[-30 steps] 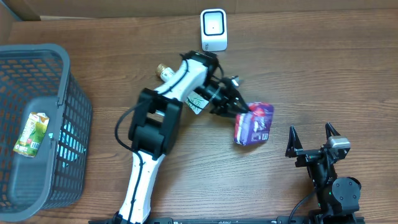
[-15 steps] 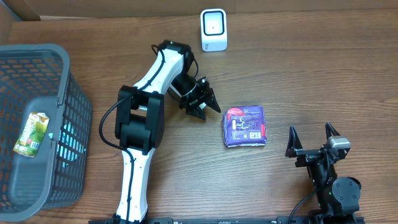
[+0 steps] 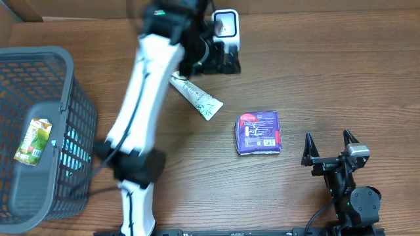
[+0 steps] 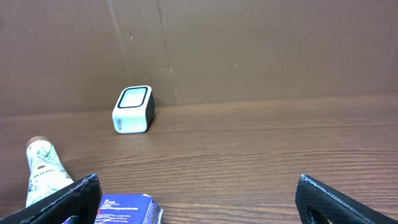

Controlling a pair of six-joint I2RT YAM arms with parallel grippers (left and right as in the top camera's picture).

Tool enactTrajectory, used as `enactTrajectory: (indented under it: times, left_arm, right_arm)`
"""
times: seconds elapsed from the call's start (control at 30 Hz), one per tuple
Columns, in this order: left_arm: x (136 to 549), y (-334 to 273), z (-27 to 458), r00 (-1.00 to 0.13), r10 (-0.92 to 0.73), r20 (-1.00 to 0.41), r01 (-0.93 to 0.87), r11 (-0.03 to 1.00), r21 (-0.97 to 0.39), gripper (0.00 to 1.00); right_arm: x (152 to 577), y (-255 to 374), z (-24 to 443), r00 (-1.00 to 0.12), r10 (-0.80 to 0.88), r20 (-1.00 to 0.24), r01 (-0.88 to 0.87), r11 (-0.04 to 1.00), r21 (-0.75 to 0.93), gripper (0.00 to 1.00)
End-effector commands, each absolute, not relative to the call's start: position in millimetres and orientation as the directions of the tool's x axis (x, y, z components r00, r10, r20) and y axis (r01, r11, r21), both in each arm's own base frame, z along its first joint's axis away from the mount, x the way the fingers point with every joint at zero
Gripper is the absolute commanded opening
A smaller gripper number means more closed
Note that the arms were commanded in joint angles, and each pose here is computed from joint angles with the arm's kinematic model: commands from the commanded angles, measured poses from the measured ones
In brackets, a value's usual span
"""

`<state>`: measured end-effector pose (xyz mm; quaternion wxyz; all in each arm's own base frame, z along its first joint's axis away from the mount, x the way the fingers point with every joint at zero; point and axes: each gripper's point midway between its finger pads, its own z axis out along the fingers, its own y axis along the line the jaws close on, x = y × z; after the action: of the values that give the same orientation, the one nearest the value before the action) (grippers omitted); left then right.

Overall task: Scan the item barcode
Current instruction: 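Carry the pink pad pack with the left gripper and set it on the table, then return the left gripper to the basket and grasp the mint-green wipes pack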

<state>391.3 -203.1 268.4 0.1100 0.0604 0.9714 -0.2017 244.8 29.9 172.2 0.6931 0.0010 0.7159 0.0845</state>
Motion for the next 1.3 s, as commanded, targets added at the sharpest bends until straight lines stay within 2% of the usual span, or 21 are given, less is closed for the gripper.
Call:
enactTrajectory:
  times: [0.0, 0.13, 0.3, 0.43, 0.6, 0.67, 0.87, 0.9, 0.97, 1.13, 1.27]
  left_arm:
    - [388, -129, 357, -0.844, -0.127, -0.52, -0.008, 0.974, -0.225, 0.99]
    - [365, -56, 412, -0.684, -0.355, -0.637, -0.253, 0.935, -0.25, 1.0]
    - [337, 22, 433, -0.531, -0.54, -0.653, -0.471, 0.829, -0.302, 1.0]
    - [329, 73, 434, -0.435, -0.618, -0.654, -0.598, 0.742, -0.303, 1.0]
    - [306, 143, 429, -0.275, -0.679, -0.68, -0.79, 0.563, -0.243, 1.0]
    - [298, 160, 425, -0.247, -0.693, -0.677, -0.825, 0.517, -0.228, 1.0]
    - [286, 186, 404, -0.224, -0.742, -0.631, -0.88, 0.432, -0.195, 0.99]
    - [284, 187, 402, -0.226, -0.745, -0.627, -0.881, 0.431, -0.194, 0.93]
    - [281, 182, 408, -0.237, -0.737, -0.632, -0.866, 0.455, -0.206, 0.92]
    - [247, 157, 449, -0.169, -0.691, -0.703, -0.82, 0.494, -0.289, 0.96]
    - [192, 134, 498, -0.037, -0.62, -0.784, -0.757, 0.529, -0.383, 1.0]
  right_arm:
    - [244, 32, 170, -0.037, 0.126, -0.991, -0.125, 0.984, 0.13, 1.0]
    - [244, 32, 170, -0.037, 0.126, -0.991, -0.125, 0.984, 0.13, 1.0]
    - [244, 32, 170, -0.037, 0.126, -0.991, -0.125, 0.984, 0.13, 1.0]
    - [244, 32, 170, -0.037, 0.126, -0.991, -0.125, 0.984, 0.13, 1.0]
    - [244, 32, 170, -0.037, 0.126, -0.991, -0.125, 0.984, 0.13, 1.0]
    - [244, 32, 170, -0.037, 0.126, -0.991, -0.125, 0.984, 0.13, 1.0]
    - [244, 32, 170, -0.037, 0.126, -0.991, -0.125, 0.984, 0.13, 1.0]
    - [244, 32, 170, -0.037, 0.126, -0.991, -0.125, 0.984, 0.13, 1.0]
    - [244, 32, 170, -0.037, 0.126, -0.991, -0.125, 0.984, 0.13, 1.0]
    - [244, 32, 170, -0.037, 0.126, -0.991, -0.125, 0.984, 0.13, 1.0]
    - [244, 32, 170, -0.037, 0.126, -0.991, -0.125, 0.984, 0.13, 1.0]
